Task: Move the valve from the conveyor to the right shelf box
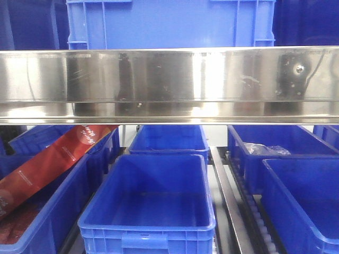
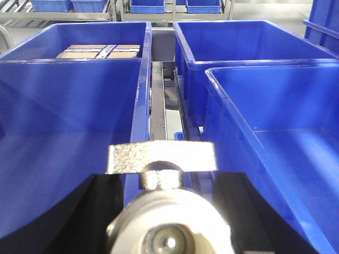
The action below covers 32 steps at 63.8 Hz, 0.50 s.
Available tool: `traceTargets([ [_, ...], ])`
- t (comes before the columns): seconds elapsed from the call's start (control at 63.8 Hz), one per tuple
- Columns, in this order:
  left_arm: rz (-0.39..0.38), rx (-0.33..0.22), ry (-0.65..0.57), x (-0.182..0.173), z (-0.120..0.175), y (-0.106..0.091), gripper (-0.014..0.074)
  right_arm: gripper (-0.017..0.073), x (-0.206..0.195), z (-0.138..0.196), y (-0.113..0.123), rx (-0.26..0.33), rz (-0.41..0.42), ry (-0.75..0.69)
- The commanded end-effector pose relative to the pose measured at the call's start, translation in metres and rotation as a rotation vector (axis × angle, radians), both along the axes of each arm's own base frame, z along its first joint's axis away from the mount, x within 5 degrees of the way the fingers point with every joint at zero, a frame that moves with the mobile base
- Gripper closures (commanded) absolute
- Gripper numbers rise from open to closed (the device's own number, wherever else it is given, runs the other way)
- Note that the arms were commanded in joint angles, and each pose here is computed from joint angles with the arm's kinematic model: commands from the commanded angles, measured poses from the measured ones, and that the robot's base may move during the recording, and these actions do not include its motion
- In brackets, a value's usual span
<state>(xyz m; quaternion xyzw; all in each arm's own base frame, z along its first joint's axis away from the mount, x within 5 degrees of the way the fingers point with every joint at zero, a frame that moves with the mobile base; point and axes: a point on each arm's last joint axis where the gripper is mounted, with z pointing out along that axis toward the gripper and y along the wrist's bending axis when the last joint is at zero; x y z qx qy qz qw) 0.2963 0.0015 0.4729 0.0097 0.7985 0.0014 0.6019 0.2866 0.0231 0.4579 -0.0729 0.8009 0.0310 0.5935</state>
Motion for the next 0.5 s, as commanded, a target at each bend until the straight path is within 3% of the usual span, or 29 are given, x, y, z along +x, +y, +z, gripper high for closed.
traceTargets([
  [0.0, 0.006, -0.006, -0.078, -0.003, 0.0112, 0.0012, 0.0705, 0.0721, -0.0036, 0.0137, -0.0011, 0.01, -0.011, -0.098],
  [0.486, 0.006, -0.006, -0.078, -0.003, 0.0112, 0.0012, 0.0705, 0.0721, -0.0036, 0.0137, -0.0011, 0.01, -0.011, -0.098],
])
